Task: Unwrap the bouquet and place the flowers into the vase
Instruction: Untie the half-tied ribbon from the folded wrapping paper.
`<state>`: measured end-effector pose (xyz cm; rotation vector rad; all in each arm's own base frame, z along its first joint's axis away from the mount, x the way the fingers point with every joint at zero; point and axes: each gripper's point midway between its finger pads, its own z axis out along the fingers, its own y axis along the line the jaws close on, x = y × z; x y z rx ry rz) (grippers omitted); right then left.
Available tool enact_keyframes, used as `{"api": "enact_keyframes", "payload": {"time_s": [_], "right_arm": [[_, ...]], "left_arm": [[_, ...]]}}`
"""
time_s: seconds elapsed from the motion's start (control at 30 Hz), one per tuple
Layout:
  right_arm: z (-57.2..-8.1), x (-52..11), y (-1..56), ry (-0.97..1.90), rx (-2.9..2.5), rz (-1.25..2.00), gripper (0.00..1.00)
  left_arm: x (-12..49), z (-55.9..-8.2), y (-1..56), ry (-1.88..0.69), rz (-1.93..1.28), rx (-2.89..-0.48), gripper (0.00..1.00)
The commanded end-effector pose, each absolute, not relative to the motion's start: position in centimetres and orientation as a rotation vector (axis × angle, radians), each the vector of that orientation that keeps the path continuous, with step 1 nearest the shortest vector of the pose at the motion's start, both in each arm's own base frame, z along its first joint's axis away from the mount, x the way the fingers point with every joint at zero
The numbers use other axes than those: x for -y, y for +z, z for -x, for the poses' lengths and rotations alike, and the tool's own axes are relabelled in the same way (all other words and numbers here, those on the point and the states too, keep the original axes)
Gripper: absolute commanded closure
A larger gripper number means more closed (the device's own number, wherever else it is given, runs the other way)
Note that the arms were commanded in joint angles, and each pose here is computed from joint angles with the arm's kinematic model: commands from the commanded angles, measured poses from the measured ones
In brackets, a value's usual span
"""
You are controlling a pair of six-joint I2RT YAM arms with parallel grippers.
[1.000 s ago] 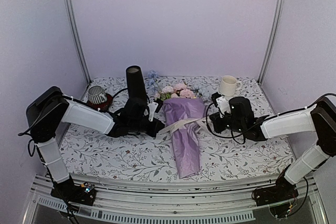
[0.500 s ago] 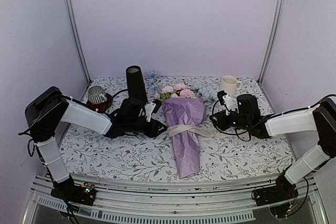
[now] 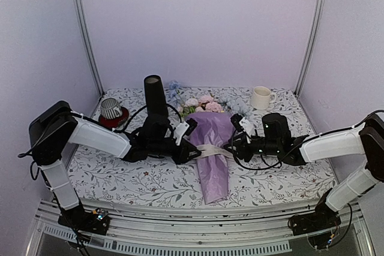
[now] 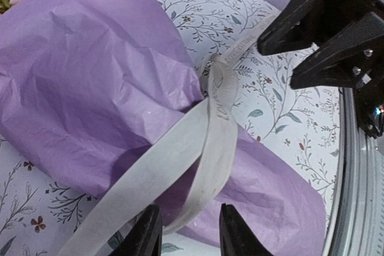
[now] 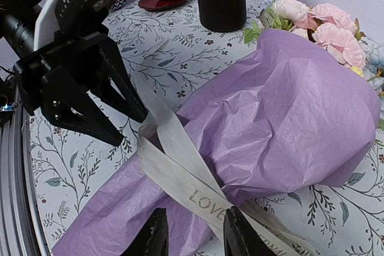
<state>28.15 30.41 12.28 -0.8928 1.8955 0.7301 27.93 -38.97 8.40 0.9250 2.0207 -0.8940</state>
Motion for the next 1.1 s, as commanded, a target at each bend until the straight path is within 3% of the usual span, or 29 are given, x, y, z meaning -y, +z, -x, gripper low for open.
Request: {"api": "enact_keyframes", "payload": {"time_s": [0.0,0.17,0.6,0.7,0.83,1.07], "right_arm": [[-28.0,-31.3,12.2,0.725,-1.878,0.949,0.67],[-28.3,-31.5,11.8,0.717,-1.895,0.955,0.67],[-28.6,-31.7,11.5,0.707,-1.914,0.953,0.68],[-28.6,-31.7,11.4,0.706,-1.916,0.954,0.68],[-28.6,-31.8,11.4,0.708,-1.919,0.955,0.68],[-28.5,-32.0,11.5,0.727,-1.913,0.961,0.68]], "left_arm": [[40.5,-26.6,10.9,-0.912,-1.021,-1.896,0.63],[41.1,-26.9,9.1,-0.881,-1.044,-1.966,0.58],[42.2,-27.2,6.4,-0.872,-1.081,-2.073,0.62],[42.2,-27.3,6.0,-0.865,-1.083,-2.085,0.71],[42.2,-27.3,6.3,-0.868,-1.081,-2.082,1.0],[41.2,-27.0,9.7,-0.886,-1.018,-1.964,1.0]]}}
